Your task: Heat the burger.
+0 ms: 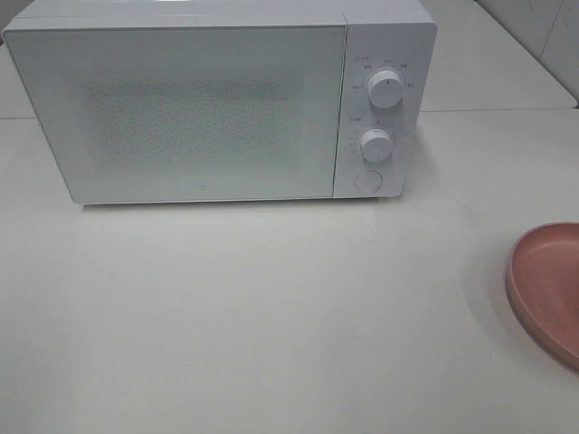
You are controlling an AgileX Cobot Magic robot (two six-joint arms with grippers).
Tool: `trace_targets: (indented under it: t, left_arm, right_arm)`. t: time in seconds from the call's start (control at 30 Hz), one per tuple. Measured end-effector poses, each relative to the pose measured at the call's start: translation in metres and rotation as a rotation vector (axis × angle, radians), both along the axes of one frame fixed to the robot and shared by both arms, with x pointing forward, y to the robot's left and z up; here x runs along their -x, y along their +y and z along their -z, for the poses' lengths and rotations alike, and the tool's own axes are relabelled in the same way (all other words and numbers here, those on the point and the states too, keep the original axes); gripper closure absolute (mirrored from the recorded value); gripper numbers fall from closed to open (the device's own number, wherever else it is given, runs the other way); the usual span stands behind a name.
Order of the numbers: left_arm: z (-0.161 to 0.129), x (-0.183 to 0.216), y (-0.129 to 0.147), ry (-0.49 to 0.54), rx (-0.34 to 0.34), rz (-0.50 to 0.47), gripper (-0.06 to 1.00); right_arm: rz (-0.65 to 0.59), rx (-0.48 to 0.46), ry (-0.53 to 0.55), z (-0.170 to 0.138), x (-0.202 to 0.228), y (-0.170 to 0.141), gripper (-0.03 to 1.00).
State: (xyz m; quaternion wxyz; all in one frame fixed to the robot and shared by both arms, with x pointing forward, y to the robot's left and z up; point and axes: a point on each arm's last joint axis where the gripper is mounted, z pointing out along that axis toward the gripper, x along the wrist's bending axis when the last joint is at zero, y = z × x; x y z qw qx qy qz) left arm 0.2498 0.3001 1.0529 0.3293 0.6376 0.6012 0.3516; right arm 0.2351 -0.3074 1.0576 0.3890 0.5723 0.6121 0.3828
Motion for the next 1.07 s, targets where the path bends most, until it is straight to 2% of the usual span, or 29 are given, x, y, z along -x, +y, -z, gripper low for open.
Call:
trace_targets:
  t: [0.03,0.07,0.17,1.07]
  left_arm:
    - [0.0,0.0,0.0,0.0,0.0,0.0,-0.04]
    - [-0.001,0.009,0.0,-0.058,-0.001,0.0,-0.04]
    - [-0.001,0.016,0.0,-0.106,-0.001,0.0,-0.04]
    - [-0.001,0.016,0.0,-0.111,-0.001,0.0,-0.04]
  right_arm:
    - [0.0,0.0,0.0,0.0,0.0,0.0,0.21]
    - [0.0,0.0,0.0,0.0,0.0,0.0,0.21]
    - [0.0,0.0,0.0,0.0,0.0,0.0,0.21]
    - [0.0,0.0,0.0,0.0,0.0,0.0,0.21]
